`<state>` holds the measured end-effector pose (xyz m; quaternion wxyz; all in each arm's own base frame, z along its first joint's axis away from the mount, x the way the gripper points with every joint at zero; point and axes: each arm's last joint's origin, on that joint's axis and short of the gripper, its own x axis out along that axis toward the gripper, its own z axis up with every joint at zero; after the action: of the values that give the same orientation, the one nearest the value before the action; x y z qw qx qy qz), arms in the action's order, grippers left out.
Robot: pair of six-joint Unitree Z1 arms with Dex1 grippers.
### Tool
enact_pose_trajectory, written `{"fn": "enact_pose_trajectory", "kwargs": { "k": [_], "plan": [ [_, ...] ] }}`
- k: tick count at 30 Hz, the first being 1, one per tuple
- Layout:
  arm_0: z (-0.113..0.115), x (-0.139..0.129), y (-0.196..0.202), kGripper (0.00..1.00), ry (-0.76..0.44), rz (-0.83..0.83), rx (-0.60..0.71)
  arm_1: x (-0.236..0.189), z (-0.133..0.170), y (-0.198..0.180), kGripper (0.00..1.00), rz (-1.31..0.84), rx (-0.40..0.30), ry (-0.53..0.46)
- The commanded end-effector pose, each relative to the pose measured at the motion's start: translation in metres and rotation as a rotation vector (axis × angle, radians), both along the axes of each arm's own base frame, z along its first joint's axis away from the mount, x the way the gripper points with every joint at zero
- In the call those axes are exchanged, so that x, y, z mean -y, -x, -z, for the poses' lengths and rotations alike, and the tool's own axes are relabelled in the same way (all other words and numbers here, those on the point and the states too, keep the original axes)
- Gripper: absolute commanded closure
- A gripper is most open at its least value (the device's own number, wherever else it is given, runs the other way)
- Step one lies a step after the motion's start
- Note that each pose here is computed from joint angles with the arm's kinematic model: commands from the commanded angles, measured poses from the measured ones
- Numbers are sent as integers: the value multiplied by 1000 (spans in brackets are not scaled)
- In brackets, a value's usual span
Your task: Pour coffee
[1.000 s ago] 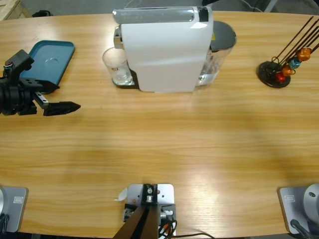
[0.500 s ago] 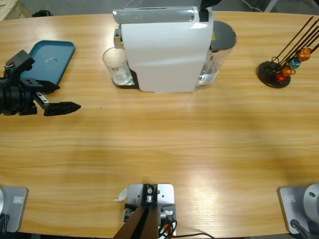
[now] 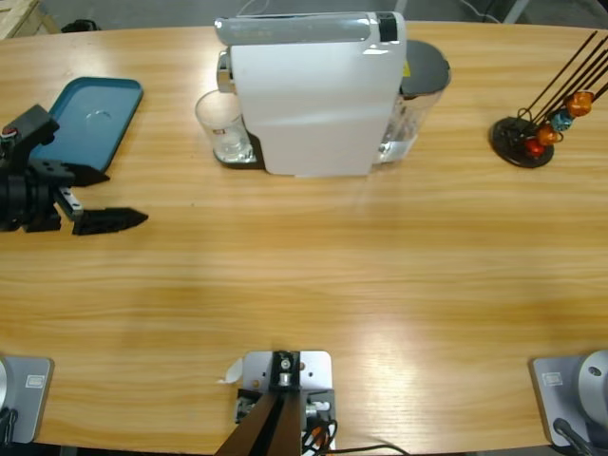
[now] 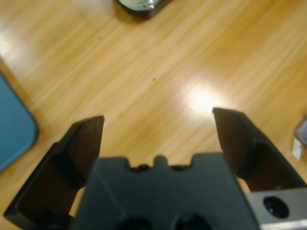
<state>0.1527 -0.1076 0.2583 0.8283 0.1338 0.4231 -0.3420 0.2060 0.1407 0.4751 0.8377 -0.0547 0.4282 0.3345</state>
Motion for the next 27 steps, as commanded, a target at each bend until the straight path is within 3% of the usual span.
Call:
{"fn": "enact_pose_trajectory", "kwargs": {
  "k": [1, 7, 10, 14, 19, 27],
  "plan": [
    [-16, -11, 27, 9, 47, 49, -24, 48, 88, 77, 0, 44, 98, -34],
    [-25, -23, 46, 9, 58, 52, -6, 63, 143, 99, 0, -8, 43, 72],
    [-39, -29, 55, 9, 79, 49, 36, 73, 145, 112, 0, -19, 139, 79],
    [-54, -33, 60, 9, 88, 48, 51, 78, 143, 116, 0, -4, 156, 86],
    [-78, -44, 72, 9, 152, 23, 174, 79, 147, 116, 0, 3, 180, 98],
    [-67, -46, 70, 9, 131, -7, 158, 82, 146, 121, 0, 3, 207, 91]
  ]
}}
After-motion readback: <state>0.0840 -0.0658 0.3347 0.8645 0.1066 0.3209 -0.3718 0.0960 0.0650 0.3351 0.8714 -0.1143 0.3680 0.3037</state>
